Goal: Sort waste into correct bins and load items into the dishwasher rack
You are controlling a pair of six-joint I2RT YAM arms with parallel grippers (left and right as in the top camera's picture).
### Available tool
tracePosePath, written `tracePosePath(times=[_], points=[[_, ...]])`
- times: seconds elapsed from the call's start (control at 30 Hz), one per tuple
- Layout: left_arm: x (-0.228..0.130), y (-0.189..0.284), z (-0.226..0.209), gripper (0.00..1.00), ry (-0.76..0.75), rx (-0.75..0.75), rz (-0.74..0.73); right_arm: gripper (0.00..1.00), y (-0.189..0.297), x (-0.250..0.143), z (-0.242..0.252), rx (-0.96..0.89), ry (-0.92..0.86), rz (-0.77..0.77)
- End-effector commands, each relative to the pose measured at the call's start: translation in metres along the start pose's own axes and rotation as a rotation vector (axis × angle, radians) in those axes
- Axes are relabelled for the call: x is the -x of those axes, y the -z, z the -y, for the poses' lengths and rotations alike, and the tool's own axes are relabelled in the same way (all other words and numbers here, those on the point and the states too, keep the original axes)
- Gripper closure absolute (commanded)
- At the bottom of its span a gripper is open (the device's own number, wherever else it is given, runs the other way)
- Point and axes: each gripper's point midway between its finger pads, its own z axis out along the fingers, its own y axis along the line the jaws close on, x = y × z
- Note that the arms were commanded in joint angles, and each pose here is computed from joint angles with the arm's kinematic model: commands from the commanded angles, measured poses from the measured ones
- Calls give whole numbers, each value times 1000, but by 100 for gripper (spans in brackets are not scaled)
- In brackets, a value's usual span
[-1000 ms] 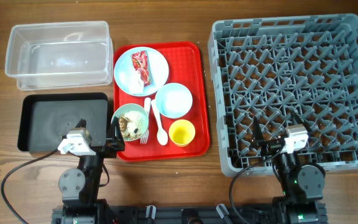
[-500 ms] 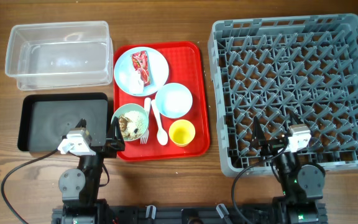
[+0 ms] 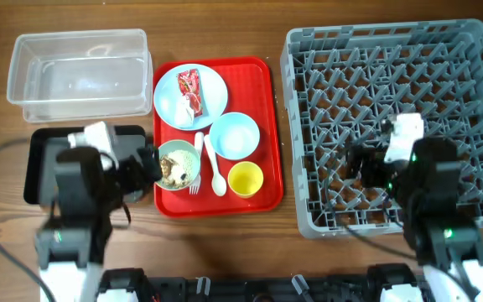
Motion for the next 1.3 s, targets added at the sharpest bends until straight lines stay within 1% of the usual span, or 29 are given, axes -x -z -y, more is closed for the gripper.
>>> tracePosePath(times=[0.0,0.03,0.07,0.1,0.13,0.17,0.2,0.23,0.3,0.37,0.4,0.43,0.5,0.57,0.6,0.63,0.67,0.8,0.83,0.87,0.97,1.07,1.13,1.23,1.27], points=[[9,4,6,0,30,39,-164,0,5,12,1,-13,-22,-37],[6,1,6,0,37,51,-207,0,5,10,1,-11,-22,-51],[1,-7,10,0,46,25,-254,0,5,9,0,-5,-23,-51],[0,-12,13,0,51,6,-270,0,5,10,-3,12,-23,-50],[2,-18,15,0,51,-5,-269,0,5,9,-4,15,-24,-52],[7,-23,25,0,52,-57,-262,0,5,9,-4,15,-24,-53],[11,-26,32,4,41,-89,-251,0,5,9,-4,15,-24,-53],[12,-30,40,7,6,-104,-240,0,5,9,-4,15,-24,-53],[10,-41,50,7,-67,-77,-230,0,5,9,-4,15,-24,-53],[-7,-58,65,9,-158,-49,-274,0,5,9,-4,15,-23,-53],[-21,-68,71,12,-201,-33,-314,0,5,9,-4,15,-24,-53],[-32,-76,73,18,-235,-8,-348,0,5,9,-4,15,-24,-53],[-57,-93,78,23,-255,20,-431,0,5,9,-4,15,-24,-53],[-81,-111,80,33,-290,37,-506,0,5,9,-4,15,-24,-53],[-88,-117,81,35,-302,45,-524,0,5,9,-4,15,-23,-53],[-96,-127,76,42,-319,79,-544,0,5,9,-4,15,-24,-53],[-100,-131,74,45,-322,86,-559,0,5,9,-4,15,-24,-53],[-106,-139,72,63,-320,96,-574,0,5,9,-4,15,-23,-53],[-106,-139,72,65,-320,96,-574,0,5,9,-4,15,-24,-53],[-107,-139,72,69,-321,98,-576,1,5,9,-4,15,-23,-53],[-109,-139,70,71,-321,103,-584,0,5,9,-4,15,-24,-53],[-109,-138,69,75,-321,104,-588,0,5,9,-4,15,-24,-53],[-111,-137,67,81,-322,111,-598,0,5,9,-4,15,-23,-53],[-114,-134,66,96,-315,121,-612,0,5,9,-4,15,-24,-53],[-114,-134,66,96,-306,124,-612,0,5,9,-4,15,-23,-53]])
